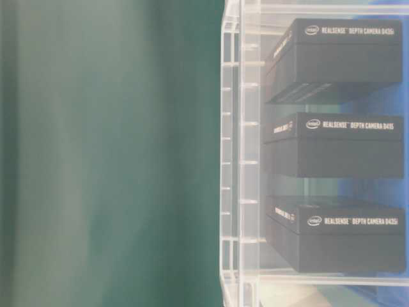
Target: Take the box out of the case with the right arm.
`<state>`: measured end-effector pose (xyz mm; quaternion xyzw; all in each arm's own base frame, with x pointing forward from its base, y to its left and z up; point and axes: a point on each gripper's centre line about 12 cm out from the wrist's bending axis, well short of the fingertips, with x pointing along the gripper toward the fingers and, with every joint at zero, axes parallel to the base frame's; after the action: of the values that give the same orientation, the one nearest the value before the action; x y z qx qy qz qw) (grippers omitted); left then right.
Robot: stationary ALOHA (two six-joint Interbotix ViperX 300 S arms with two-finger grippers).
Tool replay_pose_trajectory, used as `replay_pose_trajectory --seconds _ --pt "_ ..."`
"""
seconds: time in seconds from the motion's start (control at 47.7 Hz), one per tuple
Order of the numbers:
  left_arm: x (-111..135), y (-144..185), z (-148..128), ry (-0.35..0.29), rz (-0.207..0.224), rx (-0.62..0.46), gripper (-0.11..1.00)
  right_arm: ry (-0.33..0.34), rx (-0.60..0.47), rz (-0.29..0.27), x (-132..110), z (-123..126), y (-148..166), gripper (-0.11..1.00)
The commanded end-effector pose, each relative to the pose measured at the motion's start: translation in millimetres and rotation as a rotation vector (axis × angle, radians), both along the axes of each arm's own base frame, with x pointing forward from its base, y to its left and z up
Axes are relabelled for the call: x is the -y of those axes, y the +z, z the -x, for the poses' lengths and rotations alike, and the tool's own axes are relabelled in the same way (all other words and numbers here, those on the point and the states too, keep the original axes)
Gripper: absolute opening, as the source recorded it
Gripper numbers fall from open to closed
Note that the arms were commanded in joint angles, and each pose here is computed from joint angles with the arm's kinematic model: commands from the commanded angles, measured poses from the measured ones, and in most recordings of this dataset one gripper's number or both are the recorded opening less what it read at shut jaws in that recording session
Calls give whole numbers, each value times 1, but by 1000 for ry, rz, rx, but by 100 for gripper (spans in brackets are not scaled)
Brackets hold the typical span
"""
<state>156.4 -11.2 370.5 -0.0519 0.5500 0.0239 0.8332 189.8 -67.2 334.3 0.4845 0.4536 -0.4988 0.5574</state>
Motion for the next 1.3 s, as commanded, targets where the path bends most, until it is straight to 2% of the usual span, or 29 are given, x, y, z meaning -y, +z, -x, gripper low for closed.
replay_pose_trajectory --seconds 0.0,0.587,0.692,0.881,0.965,1.027,1.279 --pt "1 8 -1 -4 3 24 0 -20 35 16 10 -2 7 0" --pt "1 8 -1 -5 3 21 0 -26 27 17 13 -2 -2 2" --pt "1 8 -1 -4 3 21 0 -28 26 17 13 -1 -2 18" --pt "1 8 -1 -2 4 20 0 -33 16 33 15 -1 -3 74" --pt "1 8 -1 -2 4 18 0 -33 13 42 16 0 -3 91" --pt "1 7 -3 -4 3 14 0 -34 10 44 17 0 -3 95" --pt "1 5 -5 -1 2 -5 0 -35 7 59 18 1 -3 93"
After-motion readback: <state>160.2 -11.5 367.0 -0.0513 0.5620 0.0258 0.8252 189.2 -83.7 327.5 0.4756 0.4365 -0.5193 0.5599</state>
